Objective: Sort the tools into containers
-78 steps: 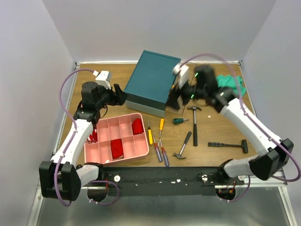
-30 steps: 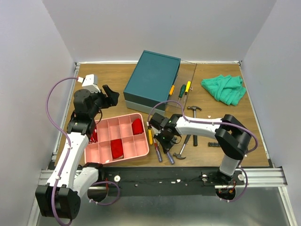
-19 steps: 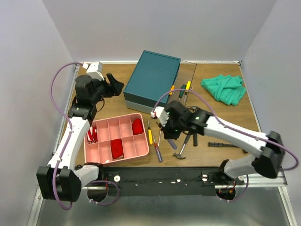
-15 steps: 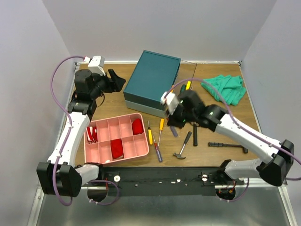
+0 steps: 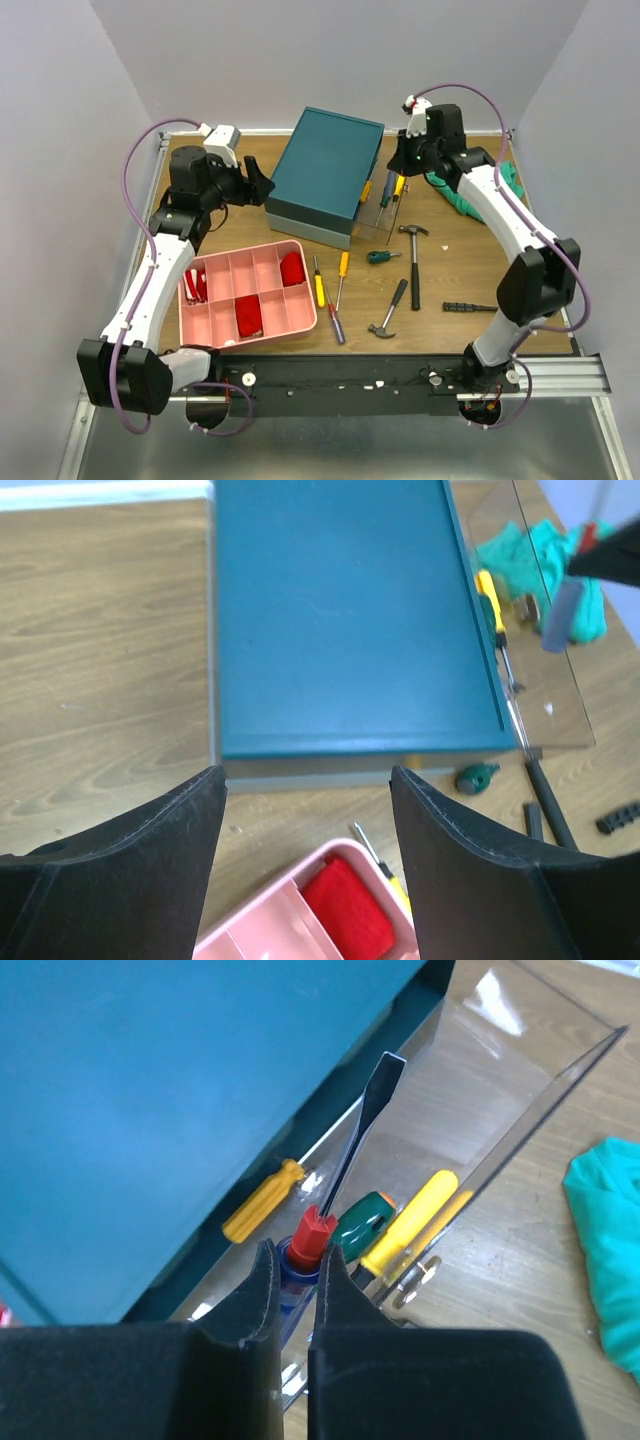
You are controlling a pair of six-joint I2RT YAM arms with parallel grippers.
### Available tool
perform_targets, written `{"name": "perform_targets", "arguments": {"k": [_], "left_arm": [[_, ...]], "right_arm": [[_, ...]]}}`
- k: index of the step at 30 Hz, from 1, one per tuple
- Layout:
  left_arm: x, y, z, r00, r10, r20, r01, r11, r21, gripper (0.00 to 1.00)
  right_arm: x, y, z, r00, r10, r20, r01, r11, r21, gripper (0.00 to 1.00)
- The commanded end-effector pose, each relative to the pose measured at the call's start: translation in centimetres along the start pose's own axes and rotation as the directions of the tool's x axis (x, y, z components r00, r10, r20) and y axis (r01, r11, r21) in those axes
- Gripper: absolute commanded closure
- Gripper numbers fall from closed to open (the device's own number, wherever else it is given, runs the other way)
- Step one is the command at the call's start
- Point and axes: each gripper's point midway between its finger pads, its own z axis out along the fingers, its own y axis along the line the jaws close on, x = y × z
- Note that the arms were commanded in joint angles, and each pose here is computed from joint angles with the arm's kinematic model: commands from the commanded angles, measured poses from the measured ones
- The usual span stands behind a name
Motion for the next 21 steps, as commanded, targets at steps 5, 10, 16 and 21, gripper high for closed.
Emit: {"name": "perform_targets", "arguments": {"k": [5,10,16,21], "left_arm": [[0.3,-2.8,-1.0,0.994,0.107,0.012,-0.107,0.994,0.034,0.23],[-1.1,-3.4,-0.9,0.995,0.080,0.059,-0.081,0.997,0.008,0.20],[-1.3,-3.3,-0.6,0.997,0.011,0.071,-0.008,0.999,-0.051,0.19],[-1.1,-1.4,-2.0,0.996,-0.004,0.084,0.016,0.989,-0.146,0.18]], "right_arm": [[-1.7,1.6,-0.8,0.999,0.043,0.017,-0.041,0.996,-0.075,0.27],[-0.9,7.1,-7.2,0.983,-0.152,0.100,0.167,0.971,-0.170,0.27],[12.9,16.6,-9.3,0.928,-0.355,-0.109,0.288,0.873,-0.394,0.26],[21.4,19.9,-9.0,0.885,-0.346,-0.312,0.168,0.861,-0.480,0.26]]}}
